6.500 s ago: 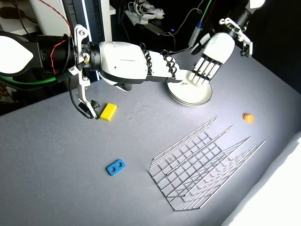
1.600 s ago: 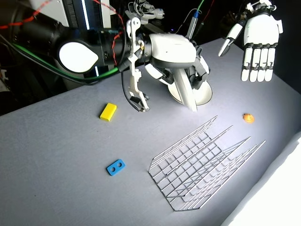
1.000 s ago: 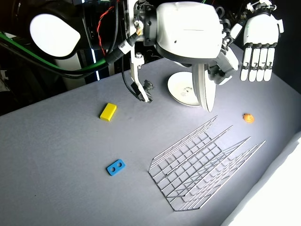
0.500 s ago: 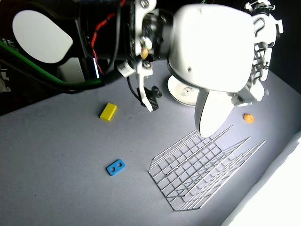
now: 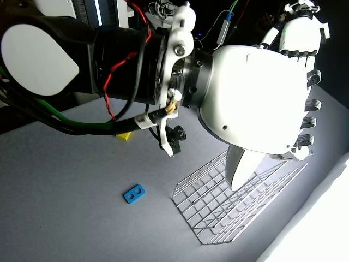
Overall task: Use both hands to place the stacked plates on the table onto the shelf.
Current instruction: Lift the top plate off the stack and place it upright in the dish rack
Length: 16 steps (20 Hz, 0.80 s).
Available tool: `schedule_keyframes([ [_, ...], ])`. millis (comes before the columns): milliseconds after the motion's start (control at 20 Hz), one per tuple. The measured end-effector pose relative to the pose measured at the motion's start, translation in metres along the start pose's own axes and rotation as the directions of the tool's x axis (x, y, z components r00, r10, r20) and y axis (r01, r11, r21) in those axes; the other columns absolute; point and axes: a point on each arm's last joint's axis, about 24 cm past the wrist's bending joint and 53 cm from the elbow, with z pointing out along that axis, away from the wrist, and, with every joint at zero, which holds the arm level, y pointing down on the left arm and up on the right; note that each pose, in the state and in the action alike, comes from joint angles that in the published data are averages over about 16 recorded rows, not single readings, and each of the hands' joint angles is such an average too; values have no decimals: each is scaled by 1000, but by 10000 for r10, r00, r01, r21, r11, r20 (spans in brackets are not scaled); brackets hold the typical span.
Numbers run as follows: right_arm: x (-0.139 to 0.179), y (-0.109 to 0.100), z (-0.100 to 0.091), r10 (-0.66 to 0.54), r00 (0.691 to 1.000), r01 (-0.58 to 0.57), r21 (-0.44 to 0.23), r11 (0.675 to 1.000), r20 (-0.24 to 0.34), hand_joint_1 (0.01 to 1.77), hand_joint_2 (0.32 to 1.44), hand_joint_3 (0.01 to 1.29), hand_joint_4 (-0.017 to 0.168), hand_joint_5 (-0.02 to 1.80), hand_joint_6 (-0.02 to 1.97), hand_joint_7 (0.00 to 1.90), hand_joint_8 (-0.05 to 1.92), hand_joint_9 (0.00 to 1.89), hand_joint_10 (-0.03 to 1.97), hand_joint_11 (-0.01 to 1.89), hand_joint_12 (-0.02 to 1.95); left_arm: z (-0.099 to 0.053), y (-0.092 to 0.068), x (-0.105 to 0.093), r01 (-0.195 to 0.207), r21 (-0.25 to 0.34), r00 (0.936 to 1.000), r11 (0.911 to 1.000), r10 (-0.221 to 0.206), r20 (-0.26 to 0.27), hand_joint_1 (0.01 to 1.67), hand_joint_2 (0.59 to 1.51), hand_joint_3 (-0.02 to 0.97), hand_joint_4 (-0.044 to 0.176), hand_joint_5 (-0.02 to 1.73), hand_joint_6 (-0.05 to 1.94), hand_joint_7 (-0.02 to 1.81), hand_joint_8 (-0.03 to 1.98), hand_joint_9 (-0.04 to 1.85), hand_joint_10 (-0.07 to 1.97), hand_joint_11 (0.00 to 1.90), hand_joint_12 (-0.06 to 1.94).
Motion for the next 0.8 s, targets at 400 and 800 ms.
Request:
schedule_keyframes([
  [400, 0, -31, 11, 450, 9990, -452, 846, 9954, 38, 1209, 987, 13, 27, 964, 977, 1042, 867, 1183, 18, 726, 936, 2, -17, 9, -315, 762, 9989, 9966, 340, -317, 21, 1182, 16, 7, 80, 17, 56, -2, 28, 8, 22, 7],
  [800, 5, -72, 18, 1092, 9939, -1103, 1868, 9762, 163, 1210, 1007, 13, 27, 959, 980, 1035, 876, 1183, 17, 745, 918, 3, -46, 40, -668, 2127, 9875, 9748, 950, -1255, 22, 1183, 16, 6, 76, 17, 55, -3, 30, 8, 21, 7],
])
